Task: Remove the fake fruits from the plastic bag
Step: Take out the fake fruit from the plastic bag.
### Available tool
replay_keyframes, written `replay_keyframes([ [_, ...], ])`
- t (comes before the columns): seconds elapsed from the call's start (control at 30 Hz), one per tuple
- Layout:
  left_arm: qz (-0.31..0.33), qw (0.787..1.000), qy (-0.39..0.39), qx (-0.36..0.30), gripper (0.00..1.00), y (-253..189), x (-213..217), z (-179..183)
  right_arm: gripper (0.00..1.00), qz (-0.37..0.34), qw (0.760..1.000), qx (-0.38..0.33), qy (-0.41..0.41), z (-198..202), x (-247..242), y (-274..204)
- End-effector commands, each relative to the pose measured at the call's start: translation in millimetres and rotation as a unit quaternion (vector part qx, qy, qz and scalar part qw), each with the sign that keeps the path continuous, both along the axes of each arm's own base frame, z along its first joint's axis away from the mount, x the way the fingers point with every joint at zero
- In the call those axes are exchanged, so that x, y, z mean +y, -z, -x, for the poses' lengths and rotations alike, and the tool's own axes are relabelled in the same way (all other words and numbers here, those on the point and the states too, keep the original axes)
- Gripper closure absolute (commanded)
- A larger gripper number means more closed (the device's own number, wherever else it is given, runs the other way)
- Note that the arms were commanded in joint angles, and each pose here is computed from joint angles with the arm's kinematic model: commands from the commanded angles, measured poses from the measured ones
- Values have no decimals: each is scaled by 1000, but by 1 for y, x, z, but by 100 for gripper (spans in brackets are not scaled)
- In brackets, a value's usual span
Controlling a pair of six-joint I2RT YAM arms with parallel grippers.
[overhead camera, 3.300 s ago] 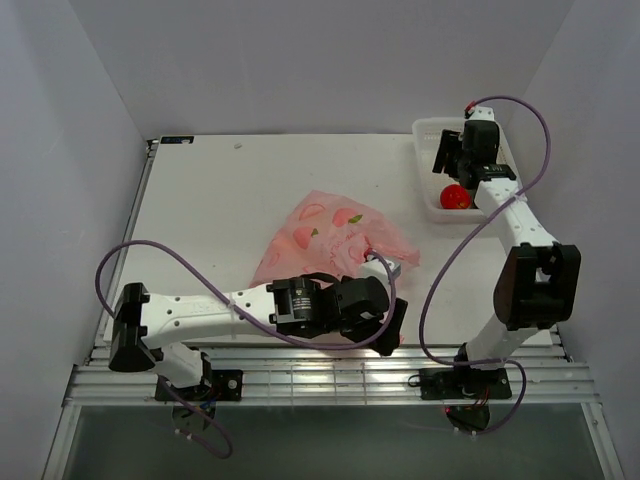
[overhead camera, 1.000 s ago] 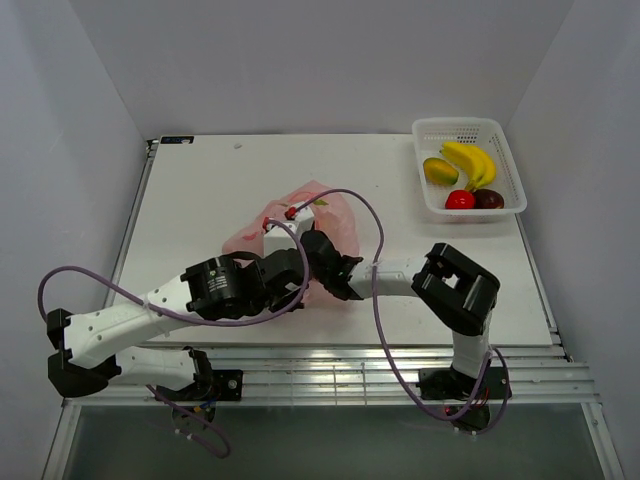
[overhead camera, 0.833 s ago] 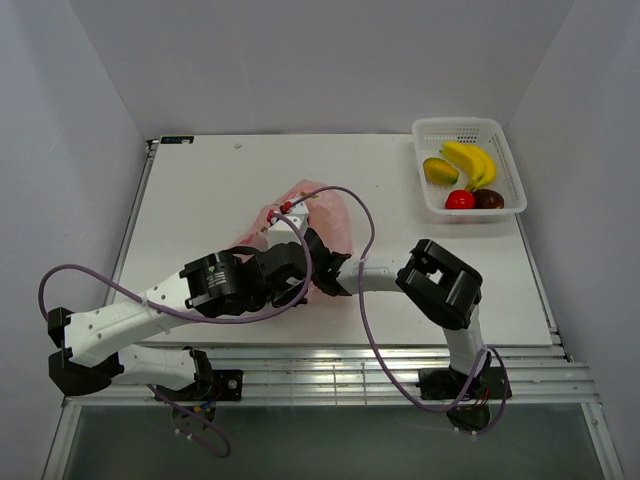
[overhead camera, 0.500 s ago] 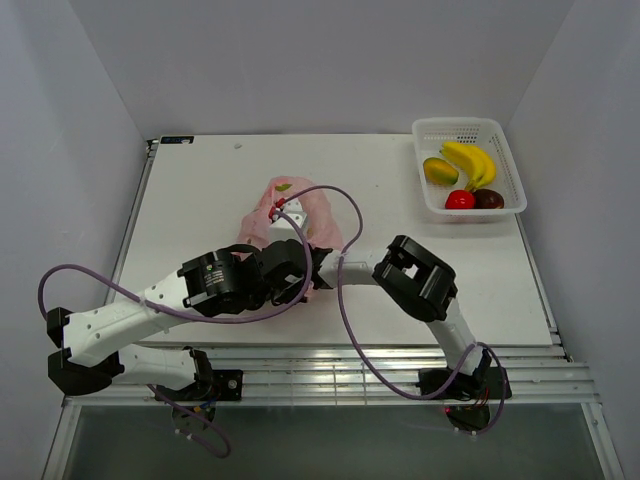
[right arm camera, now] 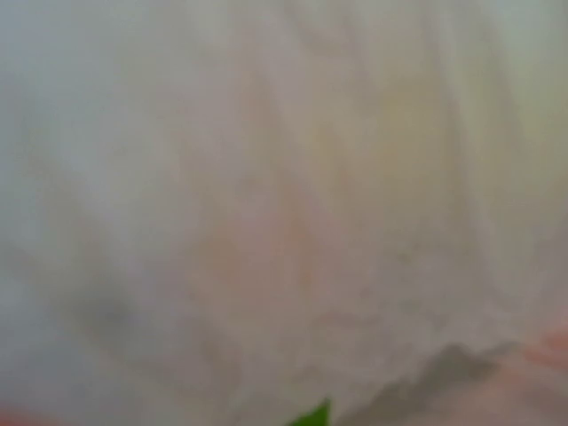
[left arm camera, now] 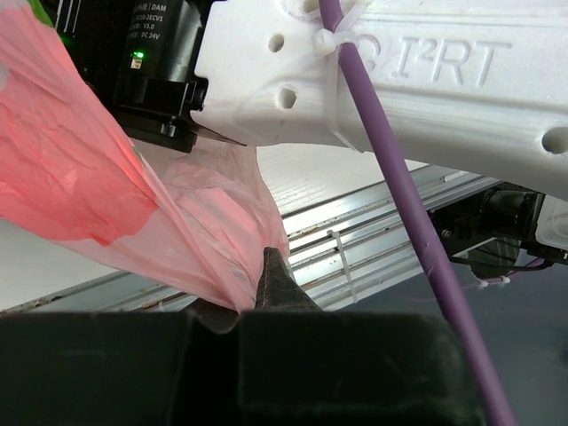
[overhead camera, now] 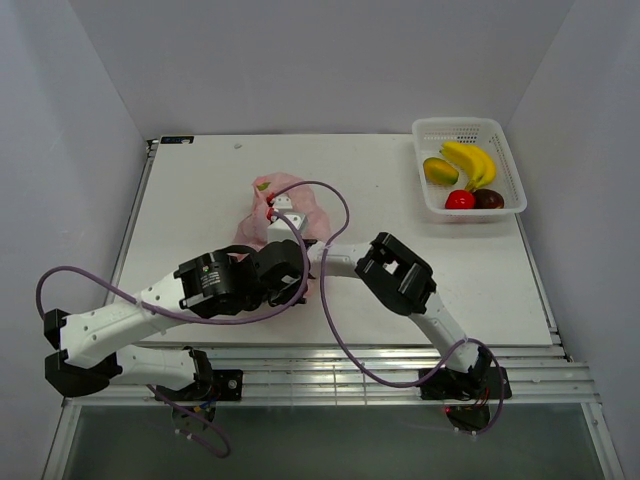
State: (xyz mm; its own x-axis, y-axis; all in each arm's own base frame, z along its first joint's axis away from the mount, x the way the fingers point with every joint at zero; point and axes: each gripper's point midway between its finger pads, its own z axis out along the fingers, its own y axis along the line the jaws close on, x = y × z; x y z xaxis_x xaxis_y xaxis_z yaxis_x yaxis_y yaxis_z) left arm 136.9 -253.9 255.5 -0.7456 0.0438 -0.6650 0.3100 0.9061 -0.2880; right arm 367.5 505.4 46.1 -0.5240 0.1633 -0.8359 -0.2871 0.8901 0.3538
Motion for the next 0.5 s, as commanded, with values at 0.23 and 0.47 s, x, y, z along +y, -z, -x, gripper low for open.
replay_keyframes([
  [0.23,25,998,-55,-13,100,1,24,-3,89,1,995,-83,-48,10,-43,-62],
  [0.47,20,997,-78,-18,100,18,31,-9,92,-8,983,-130,-130,68,-99,-127],
])
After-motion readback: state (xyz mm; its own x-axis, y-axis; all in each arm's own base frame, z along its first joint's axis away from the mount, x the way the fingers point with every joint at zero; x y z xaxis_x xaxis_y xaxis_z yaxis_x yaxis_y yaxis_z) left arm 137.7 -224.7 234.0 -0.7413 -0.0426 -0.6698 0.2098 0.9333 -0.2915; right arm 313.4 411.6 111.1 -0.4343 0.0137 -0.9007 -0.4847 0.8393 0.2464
